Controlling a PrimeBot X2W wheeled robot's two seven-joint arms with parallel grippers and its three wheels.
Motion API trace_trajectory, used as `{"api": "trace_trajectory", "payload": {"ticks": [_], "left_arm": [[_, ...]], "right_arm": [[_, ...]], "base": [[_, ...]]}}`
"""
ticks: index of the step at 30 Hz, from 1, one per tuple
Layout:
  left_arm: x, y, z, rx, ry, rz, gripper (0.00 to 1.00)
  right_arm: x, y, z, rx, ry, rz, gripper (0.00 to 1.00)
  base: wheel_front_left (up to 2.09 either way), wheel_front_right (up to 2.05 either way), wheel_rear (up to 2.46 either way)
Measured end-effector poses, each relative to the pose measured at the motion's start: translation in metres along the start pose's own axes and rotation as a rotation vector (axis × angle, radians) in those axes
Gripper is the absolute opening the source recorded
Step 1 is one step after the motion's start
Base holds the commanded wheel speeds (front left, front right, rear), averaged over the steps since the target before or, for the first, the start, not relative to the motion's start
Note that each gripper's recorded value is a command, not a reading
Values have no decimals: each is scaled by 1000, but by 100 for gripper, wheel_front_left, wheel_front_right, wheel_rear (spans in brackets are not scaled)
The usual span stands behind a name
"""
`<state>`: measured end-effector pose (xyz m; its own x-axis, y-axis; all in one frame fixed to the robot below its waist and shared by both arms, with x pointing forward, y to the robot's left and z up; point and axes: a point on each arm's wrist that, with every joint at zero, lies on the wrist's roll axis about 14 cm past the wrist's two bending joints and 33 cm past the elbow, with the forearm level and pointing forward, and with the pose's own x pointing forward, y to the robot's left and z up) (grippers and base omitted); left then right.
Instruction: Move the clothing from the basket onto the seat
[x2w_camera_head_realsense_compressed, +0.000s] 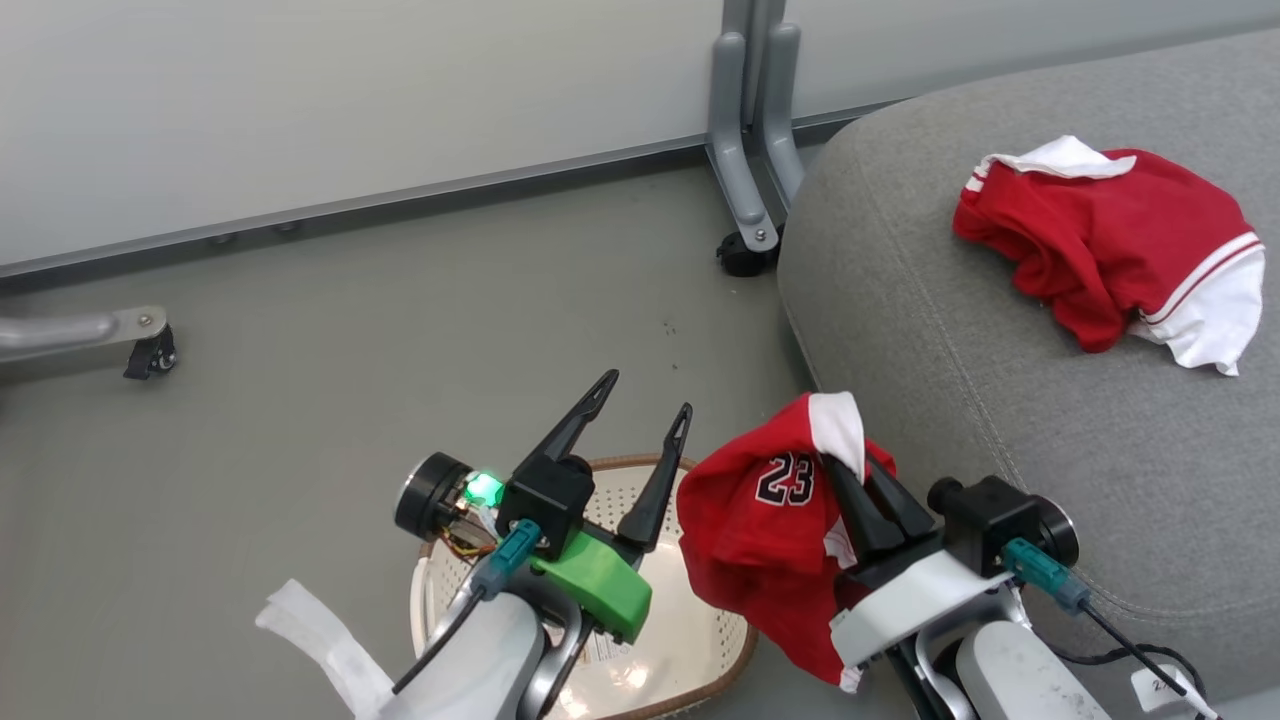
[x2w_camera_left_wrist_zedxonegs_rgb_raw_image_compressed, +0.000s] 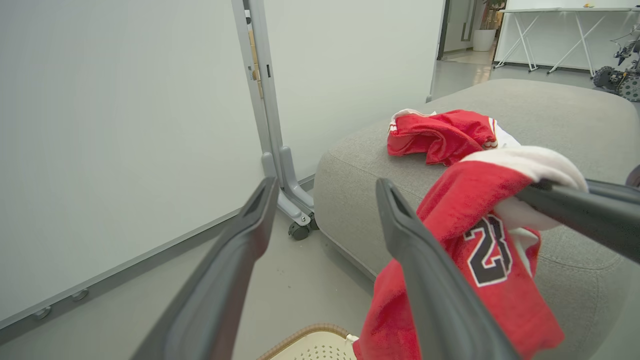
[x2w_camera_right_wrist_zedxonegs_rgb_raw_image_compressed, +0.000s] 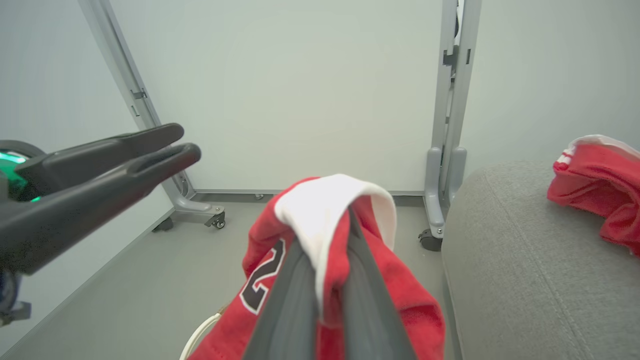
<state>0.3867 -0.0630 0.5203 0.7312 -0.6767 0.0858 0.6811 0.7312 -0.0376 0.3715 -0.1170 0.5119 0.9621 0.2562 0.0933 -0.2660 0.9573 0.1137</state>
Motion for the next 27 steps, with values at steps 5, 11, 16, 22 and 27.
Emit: {"api": "trace_trajectory", "payload": {"ticks": [5, 11, 16, 22, 27], "left_arm": [[5, 4, -1, 18, -12, -4, 100], [16, -7, -6, -12, -19, -46, 100], [24, -15, -13, -7, -19, -89, 100], [34, -29, -31, -18, 4, -160, 100], [41, -38, -50, -41, 35, -209, 100]], "right_arm": [[-4, -26, 23, -26, -66, -78, 0], [-23, -64, 54, -79, -146, -208, 0], [-47, -91, 74, -120, -193, -313, 0], [-84, -123, 94, -189, -224, -464, 0], [-96, -137, 101, -232, -220, -527, 0]], "base": [[0, 0, 0], [0, 0, 0], [0, 0, 0], [0, 0, 0], [0, 0, 0]]}}
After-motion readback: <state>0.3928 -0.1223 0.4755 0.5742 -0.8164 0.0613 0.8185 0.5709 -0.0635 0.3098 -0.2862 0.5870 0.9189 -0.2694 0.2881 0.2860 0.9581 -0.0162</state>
